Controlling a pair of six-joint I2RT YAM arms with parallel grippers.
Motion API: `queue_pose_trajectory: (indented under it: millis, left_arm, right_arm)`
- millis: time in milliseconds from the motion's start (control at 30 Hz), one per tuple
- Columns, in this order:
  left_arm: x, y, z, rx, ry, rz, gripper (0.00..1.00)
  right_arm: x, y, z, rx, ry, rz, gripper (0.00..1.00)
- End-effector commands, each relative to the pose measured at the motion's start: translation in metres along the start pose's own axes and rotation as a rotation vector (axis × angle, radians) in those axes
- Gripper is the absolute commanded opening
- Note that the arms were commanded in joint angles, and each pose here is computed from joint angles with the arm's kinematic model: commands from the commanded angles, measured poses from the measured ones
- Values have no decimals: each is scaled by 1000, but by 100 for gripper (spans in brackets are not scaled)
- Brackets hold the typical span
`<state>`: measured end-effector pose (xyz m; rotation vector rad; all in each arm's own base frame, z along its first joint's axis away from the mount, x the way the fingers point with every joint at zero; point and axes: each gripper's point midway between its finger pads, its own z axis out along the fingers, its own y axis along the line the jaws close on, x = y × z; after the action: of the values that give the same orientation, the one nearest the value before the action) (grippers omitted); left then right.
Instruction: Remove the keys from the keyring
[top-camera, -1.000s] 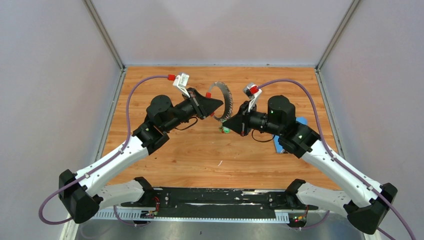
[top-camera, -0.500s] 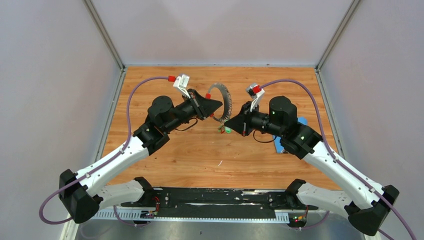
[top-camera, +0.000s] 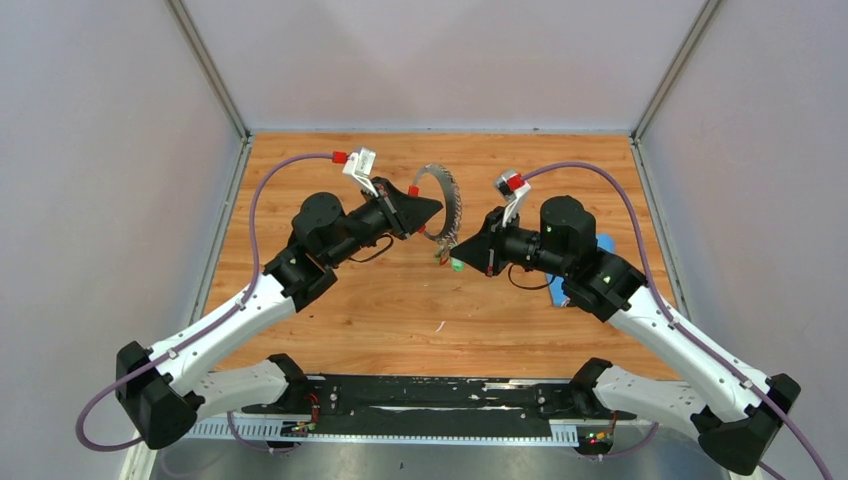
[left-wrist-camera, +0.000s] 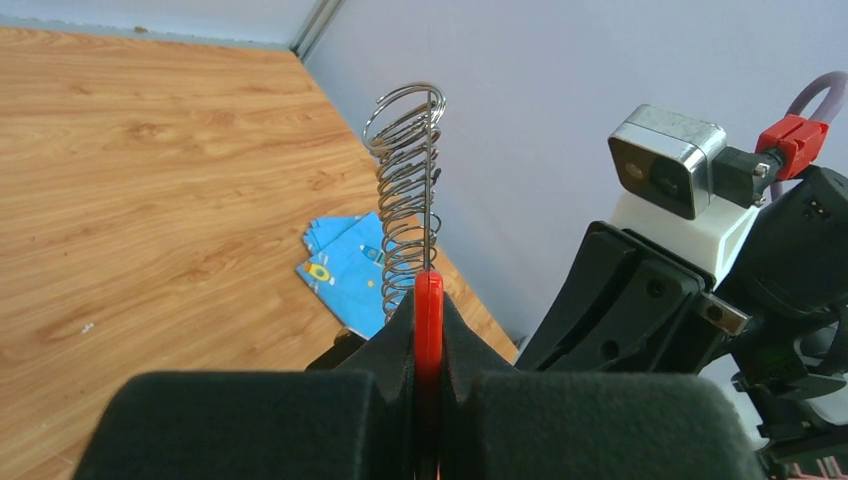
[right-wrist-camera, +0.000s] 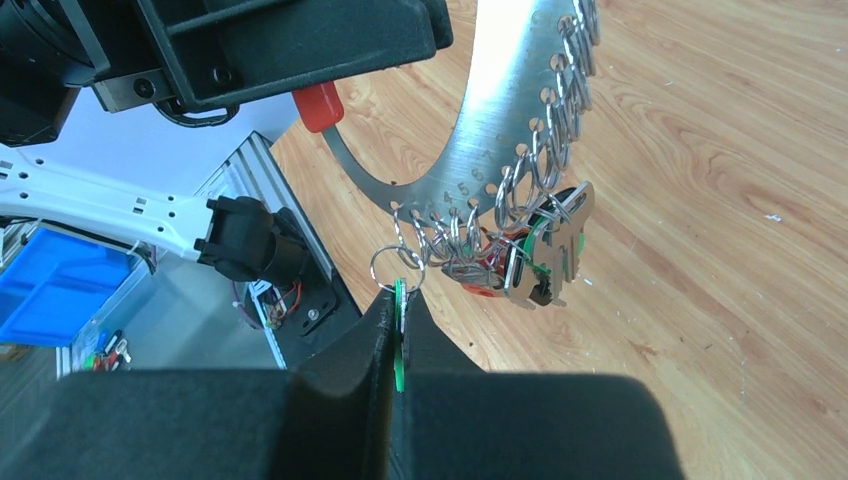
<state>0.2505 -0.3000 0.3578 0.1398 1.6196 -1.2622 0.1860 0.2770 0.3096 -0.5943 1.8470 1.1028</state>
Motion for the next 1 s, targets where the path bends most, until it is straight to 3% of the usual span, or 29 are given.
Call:
queue_pose_trajectory:
  millis: [0,633,967]
  left_arm:
    - [-12,-14,-7,46,-41,75,0]
    - [-17,-26,-10,90,-41,81,0]
    - [-20,-31,-7,118,-22,-1,0]
  right_arm:
    - [8,6,-3,-33,29,22,1]
    - [24,10,-1,-108,67,78,1]
    - [29,13,2,-140,81,75,1]
